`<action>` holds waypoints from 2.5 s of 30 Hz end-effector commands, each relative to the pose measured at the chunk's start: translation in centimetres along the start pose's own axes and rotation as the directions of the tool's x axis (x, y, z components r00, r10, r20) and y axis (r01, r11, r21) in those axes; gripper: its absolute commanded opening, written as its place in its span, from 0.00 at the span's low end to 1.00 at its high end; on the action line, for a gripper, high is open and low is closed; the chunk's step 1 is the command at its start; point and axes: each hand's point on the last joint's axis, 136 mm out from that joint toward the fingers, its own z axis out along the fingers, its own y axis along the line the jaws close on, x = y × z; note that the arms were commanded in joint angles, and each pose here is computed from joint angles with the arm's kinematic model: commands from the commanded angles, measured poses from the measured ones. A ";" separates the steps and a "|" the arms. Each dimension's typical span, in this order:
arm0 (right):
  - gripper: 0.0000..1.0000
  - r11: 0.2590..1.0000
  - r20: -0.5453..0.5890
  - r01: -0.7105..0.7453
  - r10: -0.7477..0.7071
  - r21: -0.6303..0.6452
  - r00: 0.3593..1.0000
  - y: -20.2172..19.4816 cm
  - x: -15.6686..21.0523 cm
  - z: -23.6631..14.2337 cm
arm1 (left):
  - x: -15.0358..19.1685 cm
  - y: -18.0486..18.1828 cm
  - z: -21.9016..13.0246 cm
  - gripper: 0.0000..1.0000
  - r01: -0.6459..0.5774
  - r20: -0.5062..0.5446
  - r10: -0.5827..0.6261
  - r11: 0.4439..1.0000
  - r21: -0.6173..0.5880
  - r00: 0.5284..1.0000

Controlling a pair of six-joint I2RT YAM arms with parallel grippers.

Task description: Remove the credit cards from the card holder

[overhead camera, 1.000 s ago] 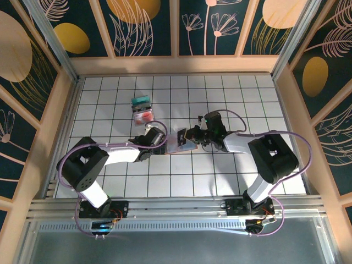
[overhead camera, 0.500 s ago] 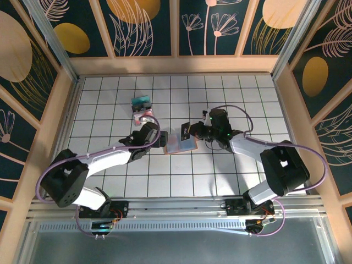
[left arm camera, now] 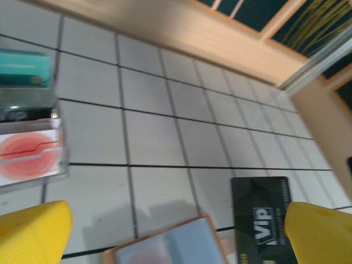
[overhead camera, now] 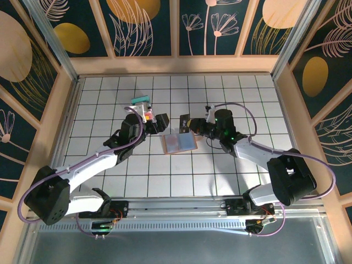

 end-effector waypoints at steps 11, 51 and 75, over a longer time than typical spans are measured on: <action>0.00 0.928 0.122 0.123 -0.084 -0.353 0.989 7.8 -2.1 -2.7 | -0.6 -6.0 -0.6 0.74 0.082 -0.049 -0.068 0.905 0.417 0.997; 0.25 0.973 0.099 0.127 -0.109 -0.195 0.989 5.8 -2.0 -1.9 | -1.0 -6.7 -0.3 0.00 -0.233 -0.059 0.277 0.890 0.392 0.959; 0.73 0.958 0.255 0.102 -0.173 0.269 0.951 0.3 -5.0 -6.7 | -6.5 7.0 4.2 0.00 -0.822 -0.322 0.824 0.539 0.187 0.467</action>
